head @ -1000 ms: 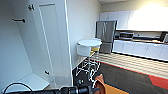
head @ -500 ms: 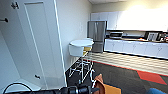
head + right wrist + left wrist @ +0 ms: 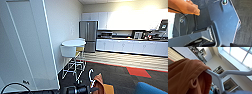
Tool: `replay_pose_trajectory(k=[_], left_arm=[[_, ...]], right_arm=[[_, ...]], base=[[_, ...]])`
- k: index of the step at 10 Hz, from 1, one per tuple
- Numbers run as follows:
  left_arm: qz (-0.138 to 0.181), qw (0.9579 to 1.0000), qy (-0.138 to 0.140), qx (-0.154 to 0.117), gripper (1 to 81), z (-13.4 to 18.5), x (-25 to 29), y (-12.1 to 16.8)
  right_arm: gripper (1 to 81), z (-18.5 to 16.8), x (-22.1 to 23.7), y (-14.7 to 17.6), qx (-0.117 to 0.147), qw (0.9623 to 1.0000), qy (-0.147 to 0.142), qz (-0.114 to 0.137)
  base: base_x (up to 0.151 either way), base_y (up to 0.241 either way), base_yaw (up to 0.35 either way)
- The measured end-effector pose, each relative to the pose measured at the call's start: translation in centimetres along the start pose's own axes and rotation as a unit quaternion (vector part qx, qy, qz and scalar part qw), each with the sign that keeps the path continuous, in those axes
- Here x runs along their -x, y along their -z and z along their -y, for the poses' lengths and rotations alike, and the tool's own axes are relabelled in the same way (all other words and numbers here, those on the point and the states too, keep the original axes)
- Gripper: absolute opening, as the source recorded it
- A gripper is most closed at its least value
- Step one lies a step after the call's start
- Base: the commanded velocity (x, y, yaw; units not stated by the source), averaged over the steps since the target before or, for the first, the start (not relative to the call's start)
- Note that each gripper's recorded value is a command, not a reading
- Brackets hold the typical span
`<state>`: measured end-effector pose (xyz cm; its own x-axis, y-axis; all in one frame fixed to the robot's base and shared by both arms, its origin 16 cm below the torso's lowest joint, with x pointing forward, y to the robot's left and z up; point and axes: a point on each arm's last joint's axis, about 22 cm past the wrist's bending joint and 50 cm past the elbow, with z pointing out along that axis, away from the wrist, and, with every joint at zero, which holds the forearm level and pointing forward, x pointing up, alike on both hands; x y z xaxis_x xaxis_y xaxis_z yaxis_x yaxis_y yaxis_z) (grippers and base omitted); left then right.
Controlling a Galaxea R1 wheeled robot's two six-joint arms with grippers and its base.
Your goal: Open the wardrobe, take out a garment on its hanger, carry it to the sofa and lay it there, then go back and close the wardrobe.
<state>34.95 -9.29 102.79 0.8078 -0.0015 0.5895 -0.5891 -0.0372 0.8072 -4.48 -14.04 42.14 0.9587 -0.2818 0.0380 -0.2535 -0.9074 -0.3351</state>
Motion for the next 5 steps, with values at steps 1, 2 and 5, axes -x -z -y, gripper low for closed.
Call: replay_pose_trajectory(k=[1, 2, 5], left_arm=[[0.0, 1.0, 0.0, 0.0, 1.0, -0.01, 0.01, -0.02], [0.0, 1.0, 0.0, 0.001, 1.0, -0.08, 0.04, -0.1], [0.002, 1.0, 0.0, 0.004, 1.0, -0.28, 0.15, -0.37]], right_arm=[[81.1, -0.04, 0.03, 0.01, 0.0, 1.0, 0.0, 0.0], [81.1, 0.0, 0.0, 0.0, 0.0, 1.0, 0.0, 0.0], [81.1, -0.04, -0.01, 0.01, 0.0, 1.0, 0.0, 0.0]], base=[[0.0, 0.0, -0.243], [0.0, 0.0, -0.243], [0.0, 0.0, -0.243]])
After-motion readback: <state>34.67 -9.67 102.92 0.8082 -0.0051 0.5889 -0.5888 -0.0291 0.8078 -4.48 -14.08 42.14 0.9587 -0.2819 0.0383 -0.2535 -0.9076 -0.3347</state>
